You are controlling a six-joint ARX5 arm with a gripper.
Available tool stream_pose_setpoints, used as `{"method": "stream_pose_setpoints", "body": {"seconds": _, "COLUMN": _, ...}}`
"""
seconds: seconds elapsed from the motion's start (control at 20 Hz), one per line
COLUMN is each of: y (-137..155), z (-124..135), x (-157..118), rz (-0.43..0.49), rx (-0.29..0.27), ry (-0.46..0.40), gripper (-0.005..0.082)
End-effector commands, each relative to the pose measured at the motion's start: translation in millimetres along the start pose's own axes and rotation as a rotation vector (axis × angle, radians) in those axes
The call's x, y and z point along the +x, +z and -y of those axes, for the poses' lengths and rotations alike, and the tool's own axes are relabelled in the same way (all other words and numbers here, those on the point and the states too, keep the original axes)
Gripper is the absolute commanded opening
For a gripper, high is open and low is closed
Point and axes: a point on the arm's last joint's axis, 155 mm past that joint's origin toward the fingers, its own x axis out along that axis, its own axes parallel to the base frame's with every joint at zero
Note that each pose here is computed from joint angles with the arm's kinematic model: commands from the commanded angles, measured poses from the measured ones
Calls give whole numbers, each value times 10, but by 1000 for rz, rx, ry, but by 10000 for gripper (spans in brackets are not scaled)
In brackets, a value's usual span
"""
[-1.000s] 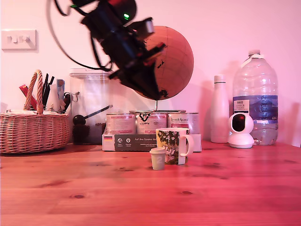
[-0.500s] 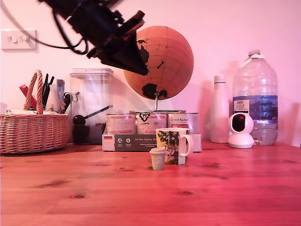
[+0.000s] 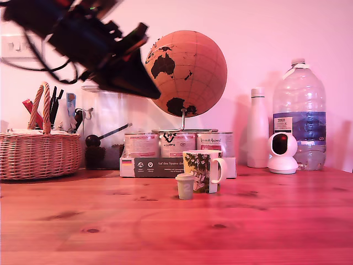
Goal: Pick up the coffee capsules on the table and drop them inside the coffee cup
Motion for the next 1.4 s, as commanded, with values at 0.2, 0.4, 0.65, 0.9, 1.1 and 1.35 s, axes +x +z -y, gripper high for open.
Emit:
{"method": "stream_pose_setpoints", "body": {"seconds": 0.2, "y": -293, "z": 38, "x": -101, "rz": 47, "rx": -42, "ry": 1, "gripper": -24}}
{"method": "stream_pose_setpoints", "body": {"seconds": 0.4, "y": -522, "z": 54, "x": -118, "rz": 38, "rx": -85, "ry": -1, "gripper": -24}}
{"method": "stream_pose_setpoints", "body": {"seconds": 0.65, "y": -741, "z": 78, "x": -140, "rz": 18, "rx": -115, "ry": -3, "gripper": 81}}
{"method": "stream_pose_setpoints", "body": {"seconds": 0.9, "y": -873, "z": 101, "x": -159, "rz": 12, "rx": -119, "ry": -10, "gripper": 631}}
{"method": "stream_pose_setpoints", "body": {"seconds": 1.1, "y": -739, "z": 115, "x": -151, "rz": 70, "rx": -66, "ry": -5, "gripper": 638}}
{"method": "stream_pose_setpoints", "body": {"seconds": 1.35, "y": -719, "z": 73, "x": -28, "rz": 108, "rx": -41, "ry": 27, "gripper": 639}}
